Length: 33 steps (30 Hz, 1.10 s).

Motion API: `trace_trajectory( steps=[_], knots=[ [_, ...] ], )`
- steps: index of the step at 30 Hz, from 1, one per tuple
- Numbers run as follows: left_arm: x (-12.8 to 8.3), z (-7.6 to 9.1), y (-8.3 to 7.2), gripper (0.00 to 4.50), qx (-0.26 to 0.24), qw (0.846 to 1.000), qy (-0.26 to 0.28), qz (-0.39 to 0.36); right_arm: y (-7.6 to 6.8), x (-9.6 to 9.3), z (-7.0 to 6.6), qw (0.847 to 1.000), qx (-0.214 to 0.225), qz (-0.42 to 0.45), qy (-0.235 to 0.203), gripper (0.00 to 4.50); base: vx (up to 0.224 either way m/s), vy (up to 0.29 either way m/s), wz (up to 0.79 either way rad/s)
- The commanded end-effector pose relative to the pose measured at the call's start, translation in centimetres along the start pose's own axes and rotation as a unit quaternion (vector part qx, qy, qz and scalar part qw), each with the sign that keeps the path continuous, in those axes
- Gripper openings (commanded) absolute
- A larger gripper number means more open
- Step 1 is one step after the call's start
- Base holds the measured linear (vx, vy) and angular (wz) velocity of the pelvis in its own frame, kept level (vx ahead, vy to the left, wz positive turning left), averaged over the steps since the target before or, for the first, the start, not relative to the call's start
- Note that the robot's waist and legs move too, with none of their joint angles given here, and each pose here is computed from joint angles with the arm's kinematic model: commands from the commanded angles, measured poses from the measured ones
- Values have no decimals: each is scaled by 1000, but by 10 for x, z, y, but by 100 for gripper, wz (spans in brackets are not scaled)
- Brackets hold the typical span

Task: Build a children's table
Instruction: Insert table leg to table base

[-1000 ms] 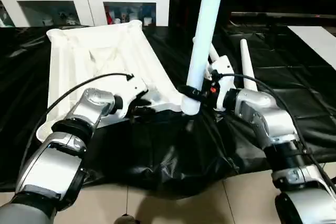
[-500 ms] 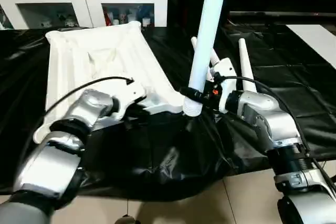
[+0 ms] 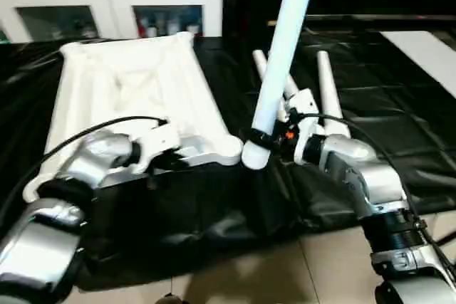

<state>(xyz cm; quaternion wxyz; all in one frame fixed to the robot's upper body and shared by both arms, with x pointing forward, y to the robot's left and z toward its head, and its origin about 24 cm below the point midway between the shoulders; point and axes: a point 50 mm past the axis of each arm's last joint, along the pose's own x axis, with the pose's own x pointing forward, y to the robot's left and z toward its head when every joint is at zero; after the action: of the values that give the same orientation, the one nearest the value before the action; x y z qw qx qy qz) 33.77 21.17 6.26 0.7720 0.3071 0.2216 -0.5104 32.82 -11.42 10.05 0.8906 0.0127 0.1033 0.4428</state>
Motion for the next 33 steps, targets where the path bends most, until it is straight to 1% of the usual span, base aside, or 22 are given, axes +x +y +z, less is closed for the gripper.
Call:
trace_trajectory(
  steps=[1,4,9,12,13,14,15,16,17,18,19,20,21,22,23,24,25,27,28,29,31,33],
  knots=[
    [-9,0,2,47,-5,1000,-9,17,1,0,7,1000,2,3,-16,185,0,0,0],
    [-11,6,3,66,-17,999,-32,19,1,1,9,1000,3,2,-18,185,0,0,0],
    [-25,18,6,100,-2,997,-73,19,2,2,11,1000,4,5,-20,185,0,0,0],
    [-28,21,7,130,1,997,-82,18,2,3,11,1000,5,6,-20,185,0,0,0],
    [-39,29,10,136,7,994,-106,35,3,3,12,1000,8,7,-21,185,0,0,0],
    [-39,29,10,136,7,994,-106,35,3,3,12,1000,8,7,-21,185,0,0,0],
    [-49,37,14,136,3,989,-138,61,3,3,13,1000,8,3,-23,185,0,0,0],
    [-66,49,21,136,-1,973,-197,122,3,2,17,999,4,-14,-34,185,0,0,0],
    [-68,50,23,136,-2,969,-204,138,3,2,18,999,1,-22,-37,185,0,0,0],
    [-77,53,27,136,-6,948,-236,213,1,1,22,997,-11,-59,-50,185,0,0,0],
    [-79,52,30,136,-36,926,-255,274,-2,-1,27,993,-34,-96,-66,185,0,0,0],
    [-80,50,31,136,-60,911,-264,311,-4,-2,30,989,-49,-120,-76,185,0,0,0],
    [-81,48,31,136,-88,886,-288,352,-5,-4,35,981,-75,-149,-95,185,0,0,0],
    [-81,41,25,136,-127,852,-302,409,-5,-7,40,968,-111,-192,-116,185,0,0,0],
    [-81,37,20,136,-148,836,-306,431,-3,-8,40,965,-122,-199,-119,185,0,0,0],
    [-81,29,13,136,-179,812,-305,464,-1,-9,40,962,-132,-206,-121,185,0,0,0],
    [-80,24,7,136,-196,796,-297,490,1,-9,37,964,-124,-204,-117,185,0,0,0],
    [-77,16,-7,136,-224,774,-279,522,5,-7,31,967,-103,-203,-114,185,1,-10,17],
    [-74,11,-23,136,-236,758,-258,550,9,-5,23,969,-82,-201,-114,185,16,-37,55],
    [-74,11,-24,136,-237,757,-257,552,10,-4,22,970,-81,-201,-114,185,16,-37,55],
    [-71,9,-37,136,-246,750,-242,564,14,-1,16,972,-60,-196,-115,185,2,-47,38],
    [-68,13,-45,136,-266,728,-232,588,15,1,7,969,-30,-216,-120,185,-9,-110,47]
  ],
)
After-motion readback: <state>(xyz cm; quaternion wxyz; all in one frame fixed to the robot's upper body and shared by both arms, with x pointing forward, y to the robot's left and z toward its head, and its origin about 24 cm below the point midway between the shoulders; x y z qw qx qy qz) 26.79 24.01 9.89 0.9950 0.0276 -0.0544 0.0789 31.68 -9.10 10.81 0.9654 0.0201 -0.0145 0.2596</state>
